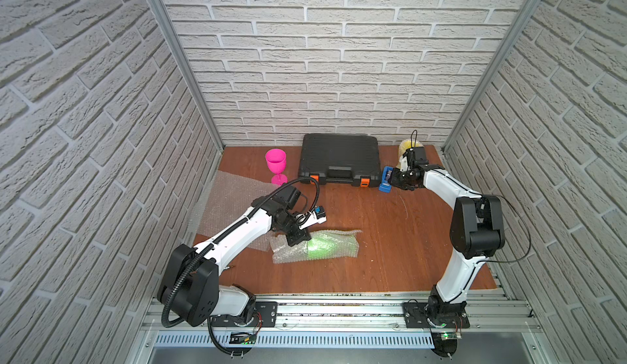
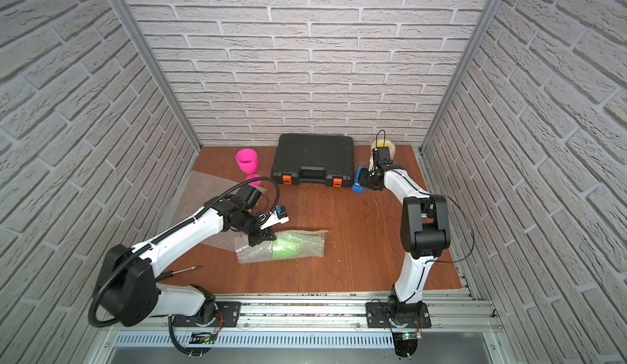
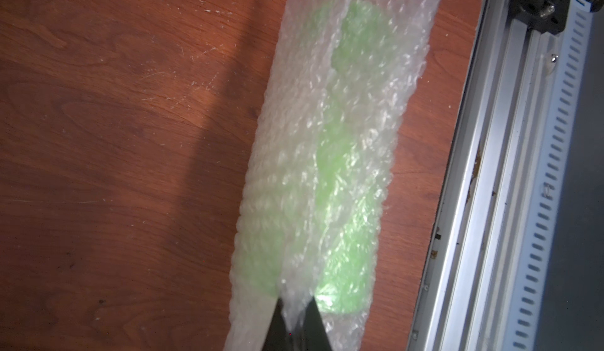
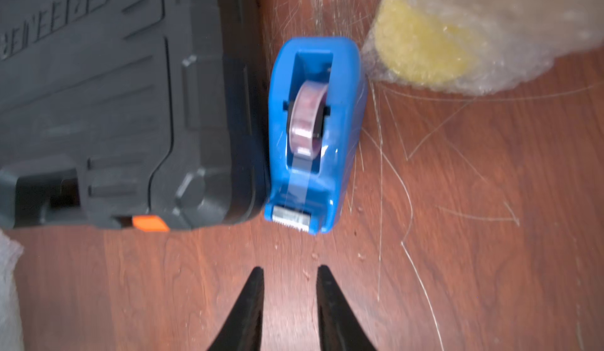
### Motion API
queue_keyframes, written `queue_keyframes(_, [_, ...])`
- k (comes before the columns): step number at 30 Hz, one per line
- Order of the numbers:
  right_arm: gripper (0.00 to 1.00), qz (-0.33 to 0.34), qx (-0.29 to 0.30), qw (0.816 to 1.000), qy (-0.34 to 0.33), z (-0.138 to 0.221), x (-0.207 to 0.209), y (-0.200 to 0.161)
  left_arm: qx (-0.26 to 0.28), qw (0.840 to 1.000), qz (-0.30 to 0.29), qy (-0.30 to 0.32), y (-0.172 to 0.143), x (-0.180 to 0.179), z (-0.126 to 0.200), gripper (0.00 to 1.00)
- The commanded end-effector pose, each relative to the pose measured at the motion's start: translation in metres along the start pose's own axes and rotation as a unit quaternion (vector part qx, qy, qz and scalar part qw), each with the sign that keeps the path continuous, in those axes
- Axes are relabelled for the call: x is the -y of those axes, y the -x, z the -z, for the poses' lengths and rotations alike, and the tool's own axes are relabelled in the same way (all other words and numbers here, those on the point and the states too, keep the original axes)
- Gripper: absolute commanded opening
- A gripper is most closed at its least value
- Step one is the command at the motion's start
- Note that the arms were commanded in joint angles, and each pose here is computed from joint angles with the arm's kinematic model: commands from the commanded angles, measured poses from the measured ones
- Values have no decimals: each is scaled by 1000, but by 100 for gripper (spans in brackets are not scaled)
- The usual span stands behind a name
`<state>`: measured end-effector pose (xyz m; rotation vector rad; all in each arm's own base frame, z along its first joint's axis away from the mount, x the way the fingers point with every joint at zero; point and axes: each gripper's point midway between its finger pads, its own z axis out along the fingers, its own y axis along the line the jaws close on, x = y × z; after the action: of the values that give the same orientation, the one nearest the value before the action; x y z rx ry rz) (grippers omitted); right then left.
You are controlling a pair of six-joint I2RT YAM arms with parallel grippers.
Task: Wrap wine glasses in bubble wrap
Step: Pull the tape from the tape cutter.
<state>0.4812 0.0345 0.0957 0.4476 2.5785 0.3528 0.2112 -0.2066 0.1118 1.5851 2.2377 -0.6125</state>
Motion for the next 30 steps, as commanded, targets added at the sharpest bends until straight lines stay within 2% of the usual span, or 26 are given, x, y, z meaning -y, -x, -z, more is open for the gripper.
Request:
queue_keyframes(1, [29,-9,18,1000,-5,-3,-5,16,0,1000,-12,-6,-2,3,-2,0])
queue_keyframes(13, [30,-22,-19,1000,-13,-50,2,8,-9,1000,-6,-18,-6,5,-7,0])
queue_keyframes(16, [26,-23,-25,999,-8,-57,0,4,-11,1000,-6,-18,-6,4,-8,0])
queue_keyframes(18, [19,-24,-26,999,-9,-59,0,2,-11,1000,-6,-19,-7,5,-8,0])
queue_keyframes(24, [3,-21,-18,1000,-9,-52,-4,5,-13,1000,-4,-19,-7,4,-8,0])
queue_keyframes(30, [3,-6,2,1000,-7,-20,-16,16,-13,1000,-4,-21,-7,5,-8,0])
